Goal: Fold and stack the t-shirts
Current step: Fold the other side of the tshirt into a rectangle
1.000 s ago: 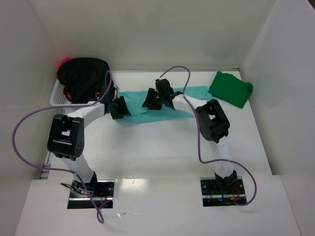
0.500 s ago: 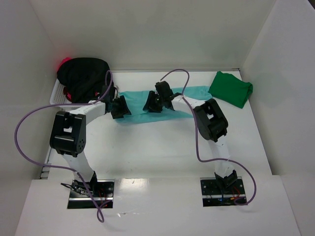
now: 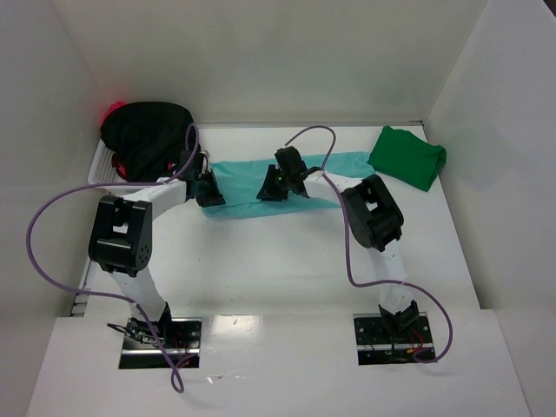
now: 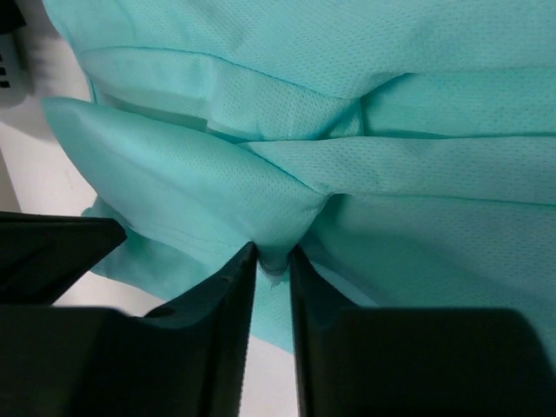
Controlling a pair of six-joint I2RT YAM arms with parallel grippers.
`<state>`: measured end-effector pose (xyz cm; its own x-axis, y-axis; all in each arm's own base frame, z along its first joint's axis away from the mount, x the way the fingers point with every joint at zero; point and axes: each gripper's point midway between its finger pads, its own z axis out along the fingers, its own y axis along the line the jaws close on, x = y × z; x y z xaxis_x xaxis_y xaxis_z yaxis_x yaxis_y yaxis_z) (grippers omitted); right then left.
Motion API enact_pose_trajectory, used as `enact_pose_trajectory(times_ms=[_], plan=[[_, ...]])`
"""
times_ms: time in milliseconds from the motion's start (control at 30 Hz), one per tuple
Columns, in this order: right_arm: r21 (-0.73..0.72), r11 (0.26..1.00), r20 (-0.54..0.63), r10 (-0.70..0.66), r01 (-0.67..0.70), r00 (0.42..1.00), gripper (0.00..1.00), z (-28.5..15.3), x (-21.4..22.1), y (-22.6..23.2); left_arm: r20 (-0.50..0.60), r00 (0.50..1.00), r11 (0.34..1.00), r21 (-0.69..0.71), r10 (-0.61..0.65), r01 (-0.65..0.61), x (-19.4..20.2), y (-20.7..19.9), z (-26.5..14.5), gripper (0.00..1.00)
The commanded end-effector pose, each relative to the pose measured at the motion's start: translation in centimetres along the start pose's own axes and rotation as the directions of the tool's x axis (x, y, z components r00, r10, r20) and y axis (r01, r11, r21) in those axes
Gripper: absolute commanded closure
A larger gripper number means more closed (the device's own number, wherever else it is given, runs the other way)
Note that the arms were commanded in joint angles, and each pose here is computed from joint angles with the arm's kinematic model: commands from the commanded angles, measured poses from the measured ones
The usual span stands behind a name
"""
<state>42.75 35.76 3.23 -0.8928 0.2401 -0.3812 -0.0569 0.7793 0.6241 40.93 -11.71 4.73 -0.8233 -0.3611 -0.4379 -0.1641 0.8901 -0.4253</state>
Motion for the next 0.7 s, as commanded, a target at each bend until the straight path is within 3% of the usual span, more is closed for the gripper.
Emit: enact_pose_trajectory(times_ms=[0, 67, 533, 567, 667], plan=[[-0.053, 0.998, 0.061, -0.018, 0.022, 0.998, 0.81, -0.7, -1.8, 2.3, 0.054, 0.999, 1.0, 0.013, -0.005, 0.005, -2.0, -0.5, 0.3, 0.95], [-0.066, 0.997, 0.075, -0.022, 0.027, 0.997, 0.84, -0.8, -2.4, 3.0, 0.073, 0.997, 1.0, 0.024, -0.001, 0.0, -2.9, -1.1, 0.0, 1.0], [-0.098, 0.991, 0.183, -0.074, 0.093, 0.98, 0.84, -1.8, -7.3, 7.1, 0.144, 0.989, 0.997, 0.064, 0.041, -0.051, -7.7, -3.5, -1.0, 0.99], [-0.101, 0.99, 0.187, -0.074, 0.094, 0.98, 0.84, -1.7, -7.5, 7.2, 0.14, 0.989, 0.996, 0.069, 0.042, -0.052, -7.7, -3.7, -1.1, 0.95], [-0.106, 0.99, 0.202, -0.07, 0.093, 0.977, 0.84, -1.4, -8.5, 7.3, 0.141, 0.989, 0.995, 0.077, 0.053, -0.064, -7.2, -3.7, -1.6, 0.64]])
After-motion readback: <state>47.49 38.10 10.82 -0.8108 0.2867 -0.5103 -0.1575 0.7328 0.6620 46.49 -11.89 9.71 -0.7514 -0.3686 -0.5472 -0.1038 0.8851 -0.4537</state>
